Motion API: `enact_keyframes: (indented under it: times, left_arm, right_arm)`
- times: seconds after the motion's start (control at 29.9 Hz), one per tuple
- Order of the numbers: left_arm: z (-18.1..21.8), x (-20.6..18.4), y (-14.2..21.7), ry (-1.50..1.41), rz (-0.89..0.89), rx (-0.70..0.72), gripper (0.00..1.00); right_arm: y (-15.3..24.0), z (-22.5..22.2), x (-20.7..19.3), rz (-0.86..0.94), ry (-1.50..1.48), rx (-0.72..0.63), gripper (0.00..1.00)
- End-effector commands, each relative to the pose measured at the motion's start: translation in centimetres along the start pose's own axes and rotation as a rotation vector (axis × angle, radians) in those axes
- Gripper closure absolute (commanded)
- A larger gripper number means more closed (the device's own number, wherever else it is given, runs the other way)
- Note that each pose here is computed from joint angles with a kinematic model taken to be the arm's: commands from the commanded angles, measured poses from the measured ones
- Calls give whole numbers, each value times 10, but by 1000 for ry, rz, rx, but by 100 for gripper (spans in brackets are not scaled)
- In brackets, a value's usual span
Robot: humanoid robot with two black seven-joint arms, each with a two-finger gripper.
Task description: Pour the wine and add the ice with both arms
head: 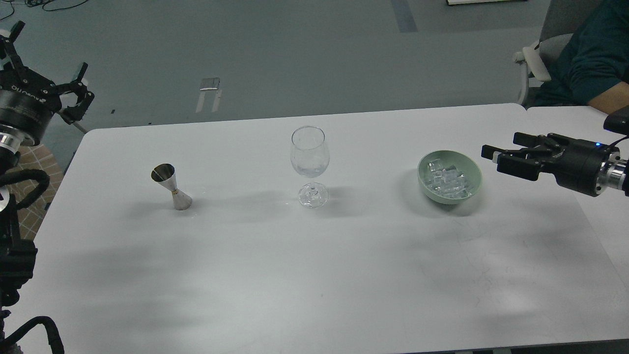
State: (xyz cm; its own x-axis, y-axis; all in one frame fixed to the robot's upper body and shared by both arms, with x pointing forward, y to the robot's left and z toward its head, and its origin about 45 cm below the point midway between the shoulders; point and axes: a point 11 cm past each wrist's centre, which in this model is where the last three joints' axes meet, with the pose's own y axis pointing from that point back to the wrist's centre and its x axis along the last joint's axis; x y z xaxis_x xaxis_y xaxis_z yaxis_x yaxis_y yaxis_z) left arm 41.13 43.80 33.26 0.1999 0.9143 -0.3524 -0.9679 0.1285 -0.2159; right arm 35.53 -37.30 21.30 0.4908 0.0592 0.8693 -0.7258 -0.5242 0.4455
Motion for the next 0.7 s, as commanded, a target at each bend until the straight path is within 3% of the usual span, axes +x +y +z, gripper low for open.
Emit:
enact_keyframes:
  times: [0.0,0.37,0.53,0.57,0.67]
  left_arm:
    - [8,-12,-11,-30,-29,-26,2]
    - [27,-17,-20,-72,-48,-47,2]
    - [26,-17,-20,-72,-48,-44,2]
    - [27,-18,-20,-73,-50,-46,2]
    - [26,-18,-20,-72,-51,-43,2]
  right_arm:
    - [-17,3,-18,-17,-6,-11,0]
    - [-65,-7,-45,-66,3,-11,1]
    - [-76,-13,-47,-81,26,0,18]
    - [-77,-14,-48,-88,30,3,30]
    - [-78,-14,-45,-97,48,6,45]
